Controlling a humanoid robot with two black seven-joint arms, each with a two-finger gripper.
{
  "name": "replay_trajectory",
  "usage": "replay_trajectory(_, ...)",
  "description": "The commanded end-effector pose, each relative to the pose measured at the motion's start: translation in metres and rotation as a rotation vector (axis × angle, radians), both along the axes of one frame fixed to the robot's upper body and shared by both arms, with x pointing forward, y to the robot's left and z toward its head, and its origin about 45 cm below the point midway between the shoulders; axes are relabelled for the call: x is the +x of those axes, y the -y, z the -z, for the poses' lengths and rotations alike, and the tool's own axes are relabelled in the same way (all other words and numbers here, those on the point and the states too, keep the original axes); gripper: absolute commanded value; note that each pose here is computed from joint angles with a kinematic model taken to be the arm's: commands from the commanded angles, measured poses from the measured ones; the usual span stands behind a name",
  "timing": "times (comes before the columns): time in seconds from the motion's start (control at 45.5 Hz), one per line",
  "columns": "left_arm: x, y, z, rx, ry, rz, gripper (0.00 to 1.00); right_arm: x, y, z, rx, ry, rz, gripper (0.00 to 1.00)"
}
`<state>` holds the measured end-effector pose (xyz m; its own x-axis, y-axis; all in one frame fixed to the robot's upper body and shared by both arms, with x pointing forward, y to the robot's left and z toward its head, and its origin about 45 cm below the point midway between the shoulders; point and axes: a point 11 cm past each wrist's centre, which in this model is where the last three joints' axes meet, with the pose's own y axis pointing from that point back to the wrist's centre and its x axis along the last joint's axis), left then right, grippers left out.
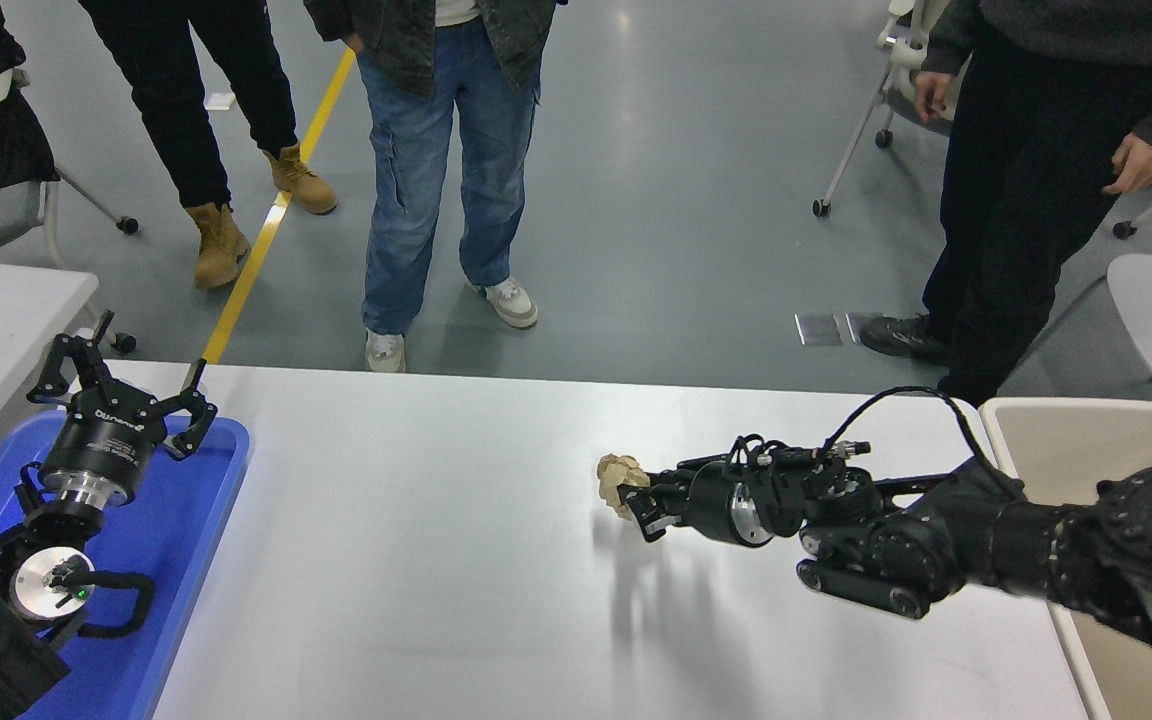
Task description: Clean the table surface
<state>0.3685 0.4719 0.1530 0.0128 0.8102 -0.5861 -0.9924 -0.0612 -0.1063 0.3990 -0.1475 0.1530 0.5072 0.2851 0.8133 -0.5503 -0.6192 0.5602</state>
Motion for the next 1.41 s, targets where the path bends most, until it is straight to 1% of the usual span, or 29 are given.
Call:
replay_trajectory(0.0,0.000,0.000,0.000,0.000,0.000,0.001,1.00,0.009,0.027,-0.084,0.040,0.018,0.014,0.00)
replay_trajectory(0.374,0.000,0.000,0.000,0.000,0.000,0.001,1.00,0.006,0.065,-0.206,0.069,0.061,0.052,0.00)
replay_trajectory(0.681,0.000,0.000,0.000,0.000,0.000,0.001,1.00,0.009,0.088,-0.268,0.103,0.075,0.113,0.00)
replay_trajectory(0.945,0.000,0.000,0.000,0.000,0.000,0.001,1.00,0.010,0.107,-0.276,0.105,0.083,0.158,0.00)
replay_trajectory(1.055,0.000,0.000,0.000,-0.001,0.001,0.000,1.00,0.019,0.128,-0.280,0.107,0.101,0.221,0.00)
replay_trajectory(1.231,0.000,0.000,0.000,0.000,0.000,0.001,1.00,0.039,0.186,-0.287,0.100,0.150,0.390,0.00)
replay_trajectory(1.385,0.000,0.000,0.000,0.000,0.000,0.001,1.00,0.044,0.255,-0.270,0.075,0.151,0.576,0.00)
